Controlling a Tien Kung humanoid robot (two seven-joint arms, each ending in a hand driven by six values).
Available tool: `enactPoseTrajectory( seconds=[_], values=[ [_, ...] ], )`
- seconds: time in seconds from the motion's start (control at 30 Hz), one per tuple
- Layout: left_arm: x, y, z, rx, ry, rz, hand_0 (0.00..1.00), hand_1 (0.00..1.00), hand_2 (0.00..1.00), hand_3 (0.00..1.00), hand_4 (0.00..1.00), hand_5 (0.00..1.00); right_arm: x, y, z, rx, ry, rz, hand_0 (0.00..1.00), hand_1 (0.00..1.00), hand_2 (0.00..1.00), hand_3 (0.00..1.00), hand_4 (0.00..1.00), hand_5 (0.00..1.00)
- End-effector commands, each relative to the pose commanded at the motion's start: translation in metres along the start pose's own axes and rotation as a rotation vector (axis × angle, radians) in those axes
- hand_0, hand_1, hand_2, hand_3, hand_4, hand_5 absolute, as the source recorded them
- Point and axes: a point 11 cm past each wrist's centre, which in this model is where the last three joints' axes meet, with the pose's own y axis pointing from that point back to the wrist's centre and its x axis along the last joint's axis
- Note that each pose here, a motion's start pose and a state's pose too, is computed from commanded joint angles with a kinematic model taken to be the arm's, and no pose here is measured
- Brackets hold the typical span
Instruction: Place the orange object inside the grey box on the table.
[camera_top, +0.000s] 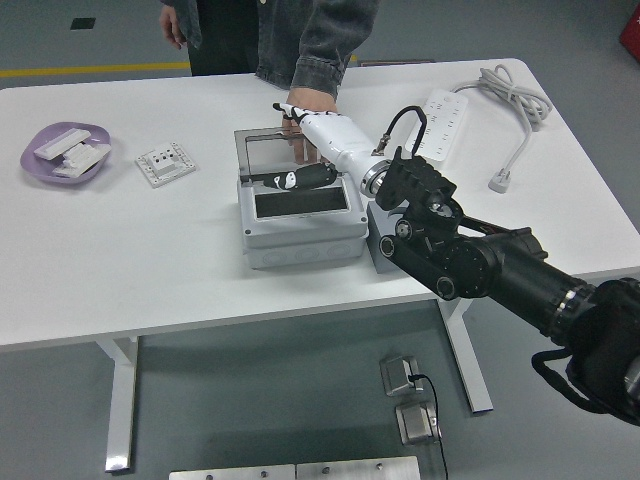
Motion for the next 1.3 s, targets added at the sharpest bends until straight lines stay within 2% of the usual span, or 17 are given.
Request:
enactPoseTrajectory(
  seconds=[0.27,0.77,1.0,1.3],
  values=[
    [0.002,0.0,-0.001,-0.001,0.006,0.003,0.634,0.688,0.707,0.792,0.64,0.893,-0.008,0.007,0.001,0.009,0.018,-0.035,0.887,0.853,0.911,0.998,0.994,0.542],
    [0.004,0.001,-0.008,0.008,0.025,0.011,0.635,0.688,0.707,0.793,0.642,0.895,-0.012,0.034,-0.008,0.044,0.052,-0.079,0.87,0.843,0.911,0.998,0.986,0.543],
    [0.005,0.002,-0.012,0.013,0.03,0.014,0.635,0.689,0.706,0.793,0.644,0.896,-0.012,0.048,-0.011,0.035,0.067,-0.1,0.868,0.83,0.914,0.998,0.972,0.547],
    [0.007,0.002,-0.015,0.018,0.031,0.017,0.635,0.689,0.706,0.793,0.646,0.898,-0.014,0.057,-0.011,0.021,0.048,-0.11,0.862,0.828,0.917,0.998,0.953,0.559]
  ],
)
